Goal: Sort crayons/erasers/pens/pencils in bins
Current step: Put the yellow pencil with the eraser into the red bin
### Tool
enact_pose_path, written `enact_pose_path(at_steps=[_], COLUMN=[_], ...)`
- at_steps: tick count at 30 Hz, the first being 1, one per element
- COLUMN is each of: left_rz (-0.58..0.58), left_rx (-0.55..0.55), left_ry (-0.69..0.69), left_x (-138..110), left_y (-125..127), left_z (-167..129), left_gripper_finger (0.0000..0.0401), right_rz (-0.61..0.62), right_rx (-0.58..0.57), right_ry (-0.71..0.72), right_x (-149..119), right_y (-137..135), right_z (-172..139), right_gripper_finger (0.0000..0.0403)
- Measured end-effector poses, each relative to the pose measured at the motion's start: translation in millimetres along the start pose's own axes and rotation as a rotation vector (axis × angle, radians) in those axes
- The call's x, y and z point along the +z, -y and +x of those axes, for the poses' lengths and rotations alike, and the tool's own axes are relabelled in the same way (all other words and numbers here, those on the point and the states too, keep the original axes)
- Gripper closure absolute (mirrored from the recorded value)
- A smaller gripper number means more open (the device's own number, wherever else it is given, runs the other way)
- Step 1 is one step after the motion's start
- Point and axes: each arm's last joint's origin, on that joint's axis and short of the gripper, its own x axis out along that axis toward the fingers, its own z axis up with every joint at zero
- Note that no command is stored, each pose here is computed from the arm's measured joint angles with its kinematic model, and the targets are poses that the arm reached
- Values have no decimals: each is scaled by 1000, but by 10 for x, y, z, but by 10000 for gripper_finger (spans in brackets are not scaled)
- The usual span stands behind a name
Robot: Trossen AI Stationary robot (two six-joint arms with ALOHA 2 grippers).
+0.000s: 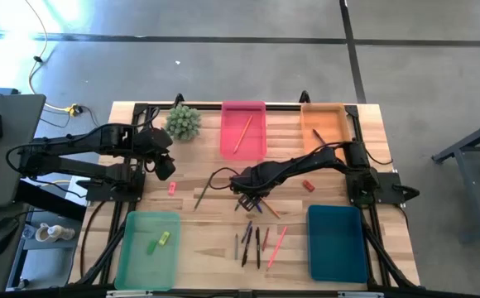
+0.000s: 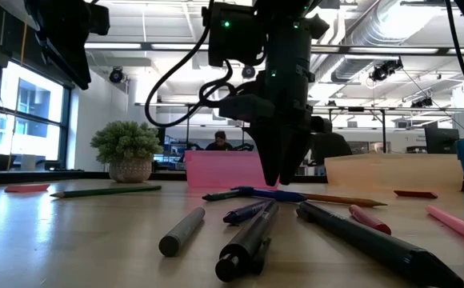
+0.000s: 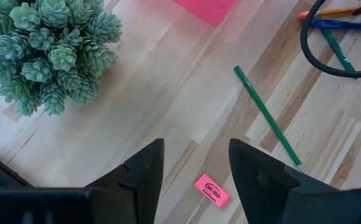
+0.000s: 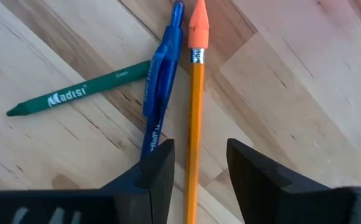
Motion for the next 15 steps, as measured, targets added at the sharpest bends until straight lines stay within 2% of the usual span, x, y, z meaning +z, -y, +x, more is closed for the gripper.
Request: enact_pose_path(at_steps=[15], left_rz=[18], left_rx=[2], left_ry=[1], left_x=[0], left_y=[-1], left_z=[0], left_gripper_finger=[233], right_rz=[22], right_rx=[-10], right_ry=[34], right_x=[16], right_y=[-8], right_z=[12], right_gripper_finger=[267])
